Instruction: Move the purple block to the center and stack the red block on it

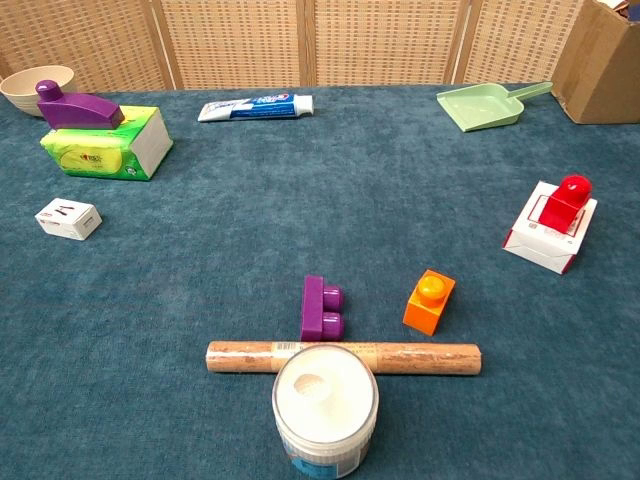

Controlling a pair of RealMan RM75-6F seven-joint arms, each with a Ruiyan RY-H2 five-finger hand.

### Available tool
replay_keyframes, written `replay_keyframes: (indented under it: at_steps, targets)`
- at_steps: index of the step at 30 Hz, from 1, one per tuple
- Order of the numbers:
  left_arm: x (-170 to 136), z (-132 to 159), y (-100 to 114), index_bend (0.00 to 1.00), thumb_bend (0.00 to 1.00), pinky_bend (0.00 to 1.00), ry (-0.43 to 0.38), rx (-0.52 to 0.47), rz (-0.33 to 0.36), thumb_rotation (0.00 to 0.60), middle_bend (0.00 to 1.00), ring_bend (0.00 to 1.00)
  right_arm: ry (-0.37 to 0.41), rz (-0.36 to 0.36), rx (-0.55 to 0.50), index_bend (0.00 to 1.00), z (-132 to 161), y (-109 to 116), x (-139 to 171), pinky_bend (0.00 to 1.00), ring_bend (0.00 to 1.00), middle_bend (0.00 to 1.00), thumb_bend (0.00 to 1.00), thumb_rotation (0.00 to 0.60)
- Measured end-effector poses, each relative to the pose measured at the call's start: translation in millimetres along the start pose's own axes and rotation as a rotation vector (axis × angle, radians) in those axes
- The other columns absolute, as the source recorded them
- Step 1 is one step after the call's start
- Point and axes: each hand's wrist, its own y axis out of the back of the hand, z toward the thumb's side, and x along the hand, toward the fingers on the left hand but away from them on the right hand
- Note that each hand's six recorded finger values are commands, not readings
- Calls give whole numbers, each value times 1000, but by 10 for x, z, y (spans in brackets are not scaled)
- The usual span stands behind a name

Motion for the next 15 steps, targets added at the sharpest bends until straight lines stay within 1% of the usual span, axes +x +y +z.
replay_keyframes:
  at_steps: [7,15]
  targets:
    - [5,15,-15,295,321,0,-7,2,-6,438,219,171,6,3,-1,354,14,-10,-7,297,240,271,287,588]
    - [16,20,62,299,320,0,-24,5,2,438,219,171,-6,-7,-12,354,-24,-1,39,297,240,271,287,589]
